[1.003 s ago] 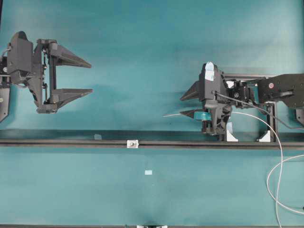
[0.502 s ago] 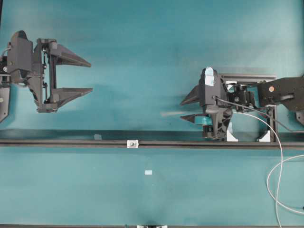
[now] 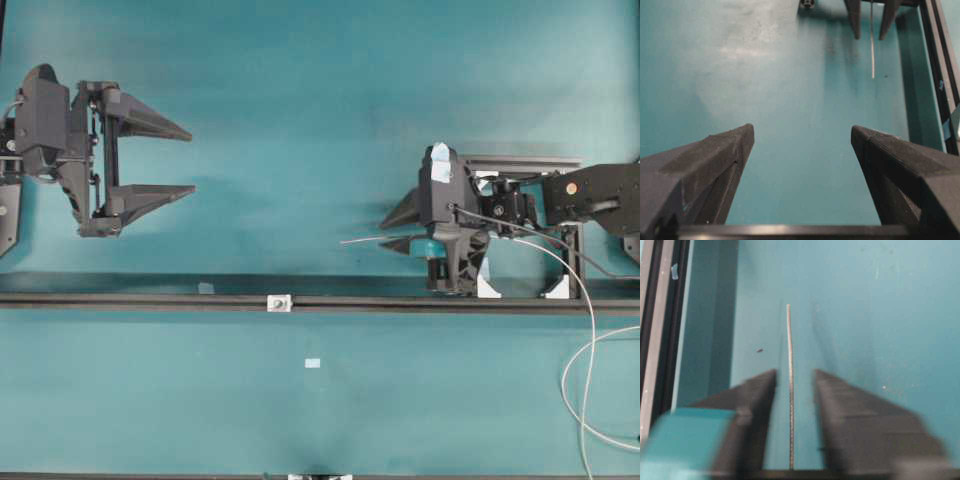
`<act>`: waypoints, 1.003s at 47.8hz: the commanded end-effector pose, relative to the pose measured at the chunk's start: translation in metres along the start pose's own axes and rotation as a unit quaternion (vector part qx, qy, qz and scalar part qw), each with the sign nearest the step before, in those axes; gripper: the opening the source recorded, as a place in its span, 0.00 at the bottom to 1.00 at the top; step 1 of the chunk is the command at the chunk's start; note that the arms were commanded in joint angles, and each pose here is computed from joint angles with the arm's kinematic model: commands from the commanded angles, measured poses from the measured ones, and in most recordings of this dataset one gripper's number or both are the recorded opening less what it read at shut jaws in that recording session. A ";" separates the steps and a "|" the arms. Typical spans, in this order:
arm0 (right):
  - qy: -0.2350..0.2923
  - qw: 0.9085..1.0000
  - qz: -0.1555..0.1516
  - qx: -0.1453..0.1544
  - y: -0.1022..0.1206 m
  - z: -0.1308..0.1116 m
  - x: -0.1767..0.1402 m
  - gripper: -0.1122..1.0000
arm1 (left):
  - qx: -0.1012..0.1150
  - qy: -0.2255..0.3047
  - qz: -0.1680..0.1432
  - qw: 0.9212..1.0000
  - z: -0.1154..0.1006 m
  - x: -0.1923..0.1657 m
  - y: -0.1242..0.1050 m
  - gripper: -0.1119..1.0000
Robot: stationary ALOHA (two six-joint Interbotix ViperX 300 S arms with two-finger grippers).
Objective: Insert the wire into the hole on the left side and pull it with the left arm.
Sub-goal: 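Close the right gripper on the wire and lift it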
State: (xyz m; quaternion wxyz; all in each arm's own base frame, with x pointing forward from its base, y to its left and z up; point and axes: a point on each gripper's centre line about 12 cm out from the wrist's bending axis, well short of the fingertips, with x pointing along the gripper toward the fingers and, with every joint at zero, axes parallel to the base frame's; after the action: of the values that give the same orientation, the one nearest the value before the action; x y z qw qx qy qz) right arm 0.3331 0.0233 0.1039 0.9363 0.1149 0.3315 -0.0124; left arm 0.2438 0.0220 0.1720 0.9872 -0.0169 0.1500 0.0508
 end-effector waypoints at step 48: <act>-0.063 0.998 0.013 0.003 0.006 0.035 -0.022 0.15 | -0.005 -0.008 0.002 1.000 0.005 0.001 0.001 0.65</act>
State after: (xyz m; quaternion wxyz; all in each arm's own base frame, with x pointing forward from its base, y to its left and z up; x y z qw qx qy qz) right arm 0.3352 0.0208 0.1271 0.9487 0.1183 0.2929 -0.0103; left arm 0.2438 0.0220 0.1720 0.9872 -0.0207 0.1498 0.0513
